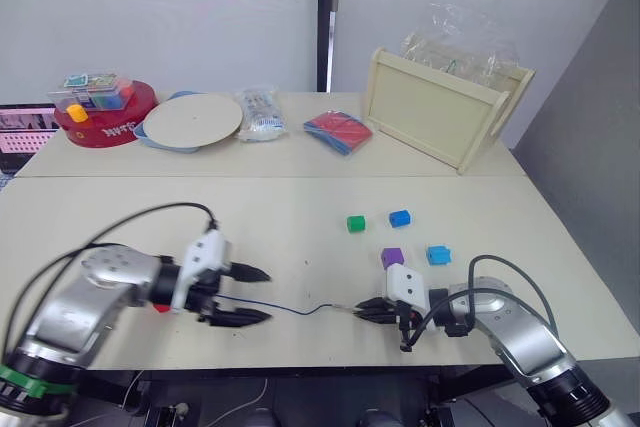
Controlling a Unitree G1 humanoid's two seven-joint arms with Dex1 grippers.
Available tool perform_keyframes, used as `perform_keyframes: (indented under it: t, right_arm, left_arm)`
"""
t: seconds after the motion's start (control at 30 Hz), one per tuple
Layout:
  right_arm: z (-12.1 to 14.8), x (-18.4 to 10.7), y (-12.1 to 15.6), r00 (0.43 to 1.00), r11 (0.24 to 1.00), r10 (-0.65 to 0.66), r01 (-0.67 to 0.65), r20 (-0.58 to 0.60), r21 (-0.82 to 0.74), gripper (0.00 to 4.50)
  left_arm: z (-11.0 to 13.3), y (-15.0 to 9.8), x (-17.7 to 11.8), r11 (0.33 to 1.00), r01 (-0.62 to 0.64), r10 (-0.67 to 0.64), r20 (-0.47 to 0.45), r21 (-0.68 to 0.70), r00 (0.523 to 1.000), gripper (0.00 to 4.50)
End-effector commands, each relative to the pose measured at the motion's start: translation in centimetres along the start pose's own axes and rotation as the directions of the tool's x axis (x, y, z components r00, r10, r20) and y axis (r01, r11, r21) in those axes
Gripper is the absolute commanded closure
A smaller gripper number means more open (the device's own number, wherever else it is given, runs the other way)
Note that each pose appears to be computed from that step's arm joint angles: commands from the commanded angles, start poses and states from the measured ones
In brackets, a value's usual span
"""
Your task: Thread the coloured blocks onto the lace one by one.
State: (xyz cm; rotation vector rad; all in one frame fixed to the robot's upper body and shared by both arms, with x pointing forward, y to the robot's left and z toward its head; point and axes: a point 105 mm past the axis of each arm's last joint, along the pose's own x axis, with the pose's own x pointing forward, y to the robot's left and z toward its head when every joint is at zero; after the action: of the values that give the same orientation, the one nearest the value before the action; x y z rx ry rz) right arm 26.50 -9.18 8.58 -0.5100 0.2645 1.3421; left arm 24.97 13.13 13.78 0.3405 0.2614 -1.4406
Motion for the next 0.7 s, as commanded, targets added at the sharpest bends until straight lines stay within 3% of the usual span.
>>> perform_keyframes:
  t: [0.03, 0.23, 0.7]
  right_arm:
    - [1.0, 0.2, -0.2, 1.000, 0.999, 0.009, -0.008, 0.024, -0.032, 4.50]
    - [1.2, 0.4, -0.2, 1.000, 0.999, 0.016, -0.015, 0.026, -0.042, 4.50]
    - [1.4, 0.5, 0.2, 0.999, 0.999, 0.018, -0.017, 0.035, -0.036, 4.50]
  left_arm:
    - [-0.2, 0.7, 2.4, 0.998, -0.019, 0.019, 0.000, 0.065, 1.000, 1.04]
    - [-2.4, 1.9, 5.7, 0.997, -0.009, 0.009, 0.001, 0.081, 1.000, 1.04]
    - [-1.1, 2.1, 7.1, 0.998, 0.023, -0.030, 0.105, 0.062, 0.994, 1.04]
